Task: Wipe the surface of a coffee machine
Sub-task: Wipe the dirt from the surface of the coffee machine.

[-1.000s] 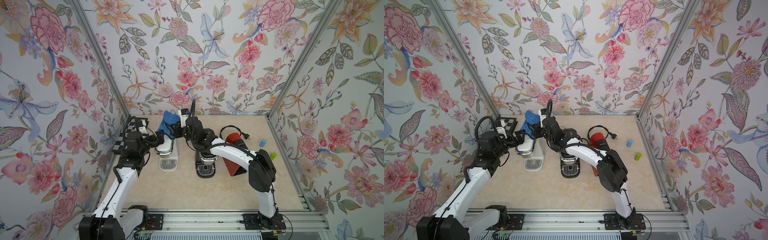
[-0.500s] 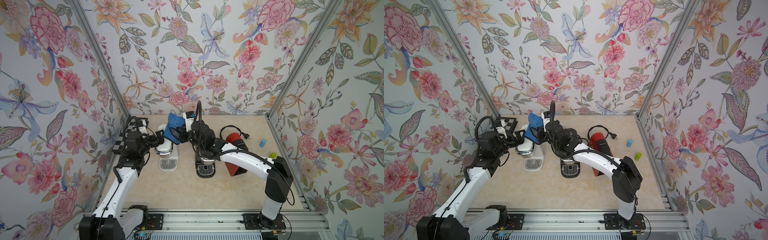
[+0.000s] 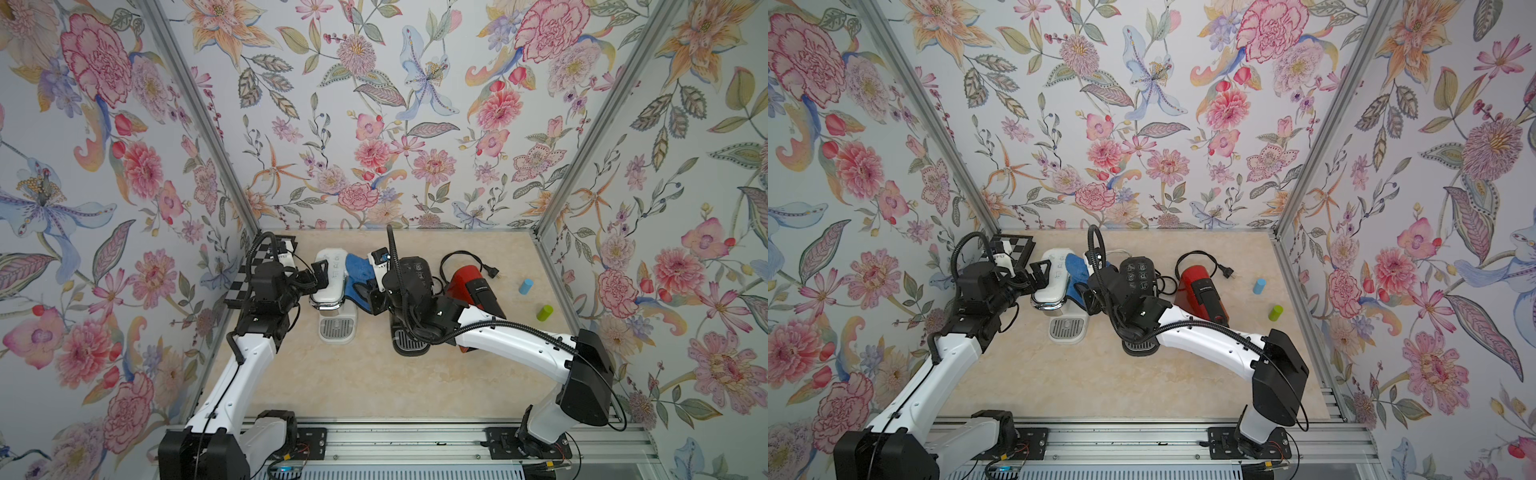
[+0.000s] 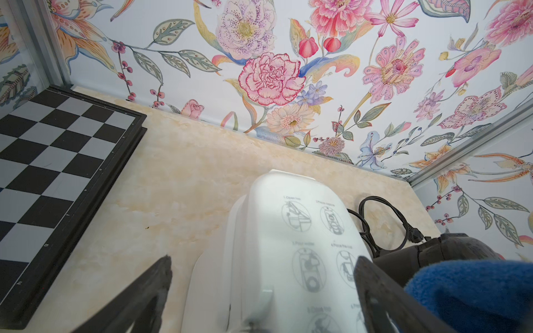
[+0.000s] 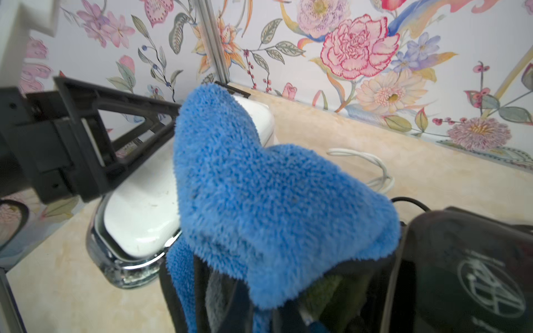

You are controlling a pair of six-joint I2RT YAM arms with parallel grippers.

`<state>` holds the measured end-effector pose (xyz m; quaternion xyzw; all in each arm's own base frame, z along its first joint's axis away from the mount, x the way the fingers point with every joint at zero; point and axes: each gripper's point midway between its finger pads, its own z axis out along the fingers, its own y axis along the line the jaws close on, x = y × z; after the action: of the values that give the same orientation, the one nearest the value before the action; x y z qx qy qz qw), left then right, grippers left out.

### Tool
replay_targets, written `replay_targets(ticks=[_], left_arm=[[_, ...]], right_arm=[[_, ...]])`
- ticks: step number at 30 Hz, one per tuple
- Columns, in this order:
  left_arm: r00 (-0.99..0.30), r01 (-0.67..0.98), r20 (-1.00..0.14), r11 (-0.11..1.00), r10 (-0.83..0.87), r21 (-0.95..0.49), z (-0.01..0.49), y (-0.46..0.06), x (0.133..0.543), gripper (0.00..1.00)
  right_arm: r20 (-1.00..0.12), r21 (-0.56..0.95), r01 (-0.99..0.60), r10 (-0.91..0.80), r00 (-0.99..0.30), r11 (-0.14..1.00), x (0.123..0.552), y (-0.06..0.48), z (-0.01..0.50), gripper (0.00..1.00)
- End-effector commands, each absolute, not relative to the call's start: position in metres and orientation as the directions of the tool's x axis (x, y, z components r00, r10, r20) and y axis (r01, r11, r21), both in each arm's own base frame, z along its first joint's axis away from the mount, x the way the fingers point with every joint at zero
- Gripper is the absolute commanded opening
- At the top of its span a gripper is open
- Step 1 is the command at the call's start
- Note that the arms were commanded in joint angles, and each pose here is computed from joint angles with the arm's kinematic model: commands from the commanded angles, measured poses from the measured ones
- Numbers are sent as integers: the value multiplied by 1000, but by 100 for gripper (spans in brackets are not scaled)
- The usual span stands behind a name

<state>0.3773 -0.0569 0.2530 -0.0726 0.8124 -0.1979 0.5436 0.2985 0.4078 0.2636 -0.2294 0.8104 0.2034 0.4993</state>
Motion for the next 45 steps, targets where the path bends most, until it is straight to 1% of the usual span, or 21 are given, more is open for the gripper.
replay_targets(ticks=[1,7,14,23,26,36,41,45], left_arm=[[-418,98,-853,917,-314,-386,245,-59,379,99],[-424,102,-853,919,-305,-380,244,-60,381,99],[-431,94,-851,922,-302,-375,242,-59,383,99],[-441,93,-847,923,-297,-372,242,-59,386,99],[-444,98,-845,921,-298,-376,242,-61,388,99],[-431,85,-860,936,-275,-342,249,-56,389,99],[-436,77,-859,940,-267,-332,246,-54,387,99],[-428,65,-862,942,-272,-330,247,-51,385,99]], right_arm=[[-895,96,-578,-184,-407,811,299,413,256,0],[-879,118,-623,-212,-428,773,298,448,240,0],[-856,161,-643,-219,-469,748,293,472,220,0],[-821,311,-673,-167,-546,671,277,498,210,0],[-814,339,-680,-159,-559,651,272,507,208,0],[-804,376,-691,-154,-574,617,255,525,205,0],[-802,386,-683,-140,-581,620,249,523,205,0],[-787,451,-690,-113,-607,566,235,523,207,0]])
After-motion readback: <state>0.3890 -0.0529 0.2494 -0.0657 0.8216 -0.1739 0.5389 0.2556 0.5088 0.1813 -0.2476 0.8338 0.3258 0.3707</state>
